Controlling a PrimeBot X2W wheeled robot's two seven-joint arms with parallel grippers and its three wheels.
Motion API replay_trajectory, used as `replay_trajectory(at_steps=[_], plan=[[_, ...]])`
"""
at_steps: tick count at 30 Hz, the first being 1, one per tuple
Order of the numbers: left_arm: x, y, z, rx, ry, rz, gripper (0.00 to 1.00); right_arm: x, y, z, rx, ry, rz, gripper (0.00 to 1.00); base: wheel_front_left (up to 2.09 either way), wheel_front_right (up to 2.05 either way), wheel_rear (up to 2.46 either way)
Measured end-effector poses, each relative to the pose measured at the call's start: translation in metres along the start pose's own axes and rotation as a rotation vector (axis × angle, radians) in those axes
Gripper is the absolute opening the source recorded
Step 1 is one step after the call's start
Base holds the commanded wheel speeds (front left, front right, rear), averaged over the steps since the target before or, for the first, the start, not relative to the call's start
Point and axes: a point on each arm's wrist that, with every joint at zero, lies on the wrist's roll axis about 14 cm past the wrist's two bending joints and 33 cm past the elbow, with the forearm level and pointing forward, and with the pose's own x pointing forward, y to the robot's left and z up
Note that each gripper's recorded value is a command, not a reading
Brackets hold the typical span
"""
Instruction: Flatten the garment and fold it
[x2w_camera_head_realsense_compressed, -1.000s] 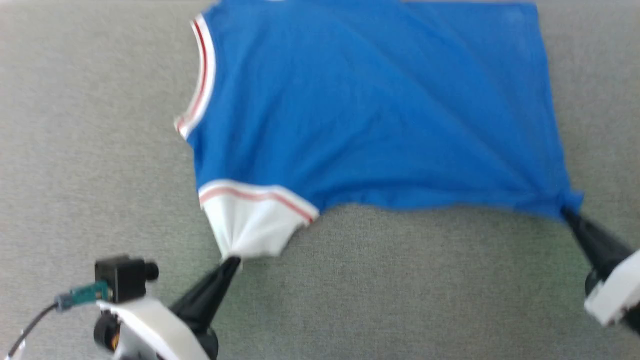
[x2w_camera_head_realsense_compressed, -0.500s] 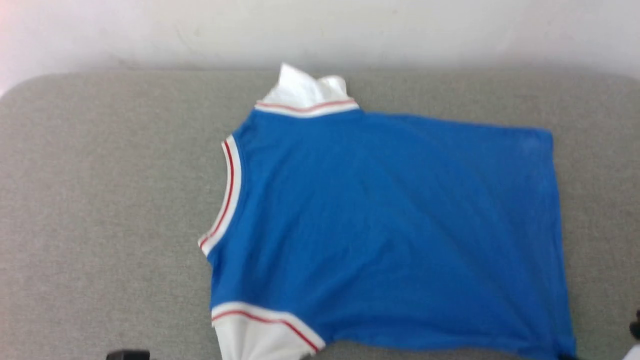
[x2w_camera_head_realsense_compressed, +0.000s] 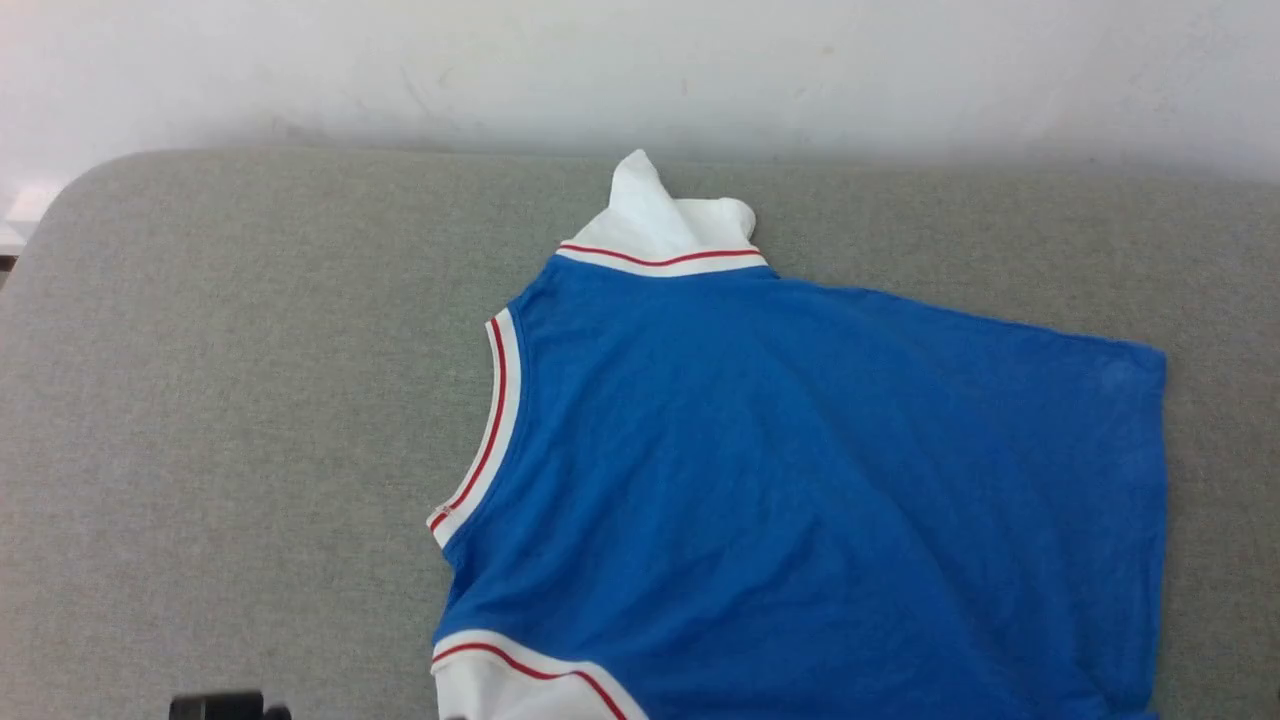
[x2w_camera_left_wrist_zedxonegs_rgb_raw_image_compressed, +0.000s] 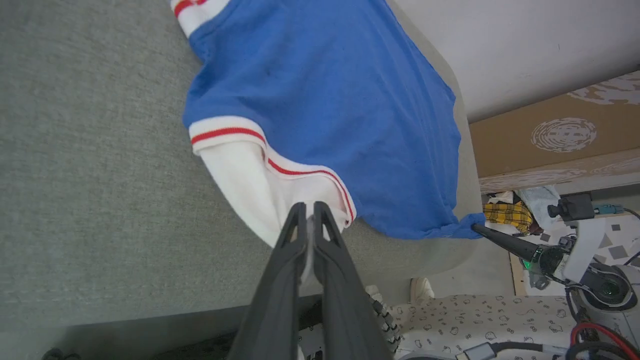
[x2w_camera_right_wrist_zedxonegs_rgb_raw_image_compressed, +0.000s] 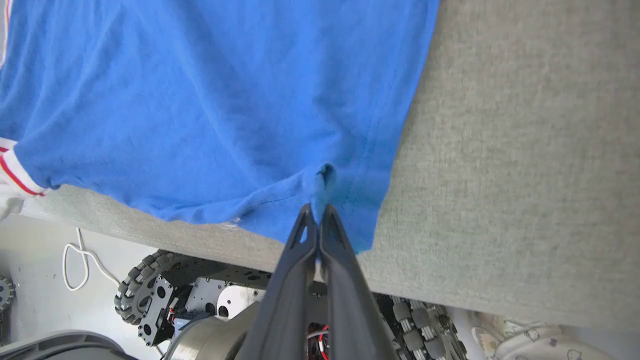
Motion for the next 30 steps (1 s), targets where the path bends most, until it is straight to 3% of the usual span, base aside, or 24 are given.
replay_trajectory(at_steps=[8,15,22,30], plan=[[0.028,-0.024,0.061,0.201,-0.108,-0.086,0.00,0.009,0.006,0.062,-0.069,-0.198,0.000,0.00,0.00,0.00,0.00],[0.066,-0.026,0.114,0.333,-0.165,-0.090,0.00,0.025,0.003,0.110,-0.121,-0.323,-0.014,0.00,0.00,0.00,0.00],[0.116,-0.021,0.154,0.387,-0.200,-0.095,0.00,0.053,-0.005,0.130,-0.151,-0.315,-0.025,0.00,0.00,0.00,0.00],[0.172,0.014,0.149,0.461,-0.185,-0.034,0.00,0.090,-0.020,0.117,-0.162,-0.223,-0.052,0.00,0.00,0.00,0.00]])
